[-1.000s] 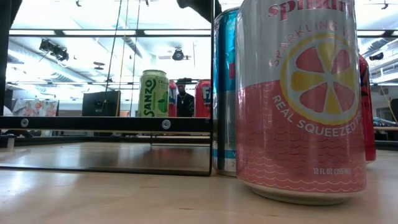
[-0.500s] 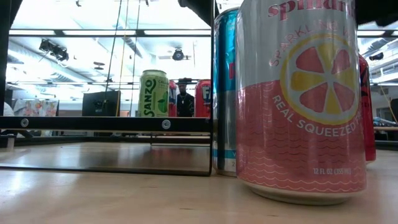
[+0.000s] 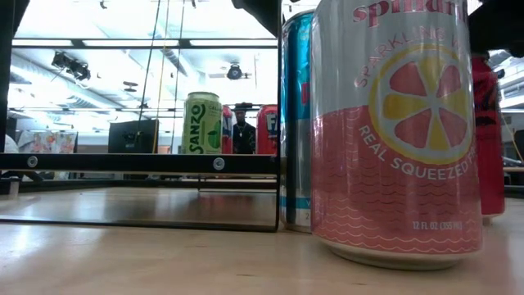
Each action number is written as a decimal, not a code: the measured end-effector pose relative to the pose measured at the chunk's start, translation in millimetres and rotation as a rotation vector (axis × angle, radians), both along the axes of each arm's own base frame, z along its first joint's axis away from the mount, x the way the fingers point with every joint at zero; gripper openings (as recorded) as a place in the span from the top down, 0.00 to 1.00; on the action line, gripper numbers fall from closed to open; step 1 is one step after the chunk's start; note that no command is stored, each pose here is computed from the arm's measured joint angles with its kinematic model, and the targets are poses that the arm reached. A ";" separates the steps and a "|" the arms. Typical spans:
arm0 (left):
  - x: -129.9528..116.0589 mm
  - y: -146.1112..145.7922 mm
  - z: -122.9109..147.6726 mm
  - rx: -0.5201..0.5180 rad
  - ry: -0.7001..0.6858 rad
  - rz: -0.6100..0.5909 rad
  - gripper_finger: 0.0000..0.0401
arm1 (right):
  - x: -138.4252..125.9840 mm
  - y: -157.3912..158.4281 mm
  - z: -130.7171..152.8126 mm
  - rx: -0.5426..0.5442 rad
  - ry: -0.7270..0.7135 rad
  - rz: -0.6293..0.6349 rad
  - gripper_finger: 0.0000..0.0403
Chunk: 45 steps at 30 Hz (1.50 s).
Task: Place canned beverage on shelf
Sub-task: Put the red black soda can on the shelf
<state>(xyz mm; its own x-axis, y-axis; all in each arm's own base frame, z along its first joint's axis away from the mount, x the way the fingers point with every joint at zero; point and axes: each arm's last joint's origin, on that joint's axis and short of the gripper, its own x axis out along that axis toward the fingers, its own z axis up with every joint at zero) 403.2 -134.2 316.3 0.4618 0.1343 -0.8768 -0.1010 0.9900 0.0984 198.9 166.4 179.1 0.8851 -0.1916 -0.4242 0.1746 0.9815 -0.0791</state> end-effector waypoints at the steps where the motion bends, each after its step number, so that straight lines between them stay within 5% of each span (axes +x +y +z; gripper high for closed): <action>1: 0.4 1.0 0.0 -0.001 0.000 0.003 0.03 | -0.9 1.8 -0.9 -0.005 -0.007 0.010 0.05; 7: 1.0 3.4 0.0 -0.004 -0.001 0.016 0.03 | -5.7 4.8 5.7 -0.033 -0.063 -0.013 0.05; 13: 0.7 2.8 -0.1 -0.012 0.001 0.022 0.03 | -12.6 15.0 3.6 0.031 -0.033 0.099 0.05; 21: 0.3 2.8 -0.4 -0.022 0.009 0.020 0.03 | -49.1 28.5 -8.1 -0.001 -0.132 0.040 0.05; 32: 4.8 12.3 0.4 -0.025 -0.006 0.039 0.03 | -70.9 5.2 -48.4 0.161 -0.074 -0.011 0.05; 45: 14.4 16.3 4.3 -0.002 -0.072 -0.087 0.03 | -62.7 17.7 -93.0 0.066 -0.100 0.004 0.05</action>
<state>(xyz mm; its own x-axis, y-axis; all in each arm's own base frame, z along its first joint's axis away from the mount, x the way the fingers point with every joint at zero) 417.6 -117.9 320.6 0.5330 0.0892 -0.8414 -0.0218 0.9955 0.0917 136.2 184.1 86.1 0.9242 -0.1624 -0.3457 0.1741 0.9847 0.0030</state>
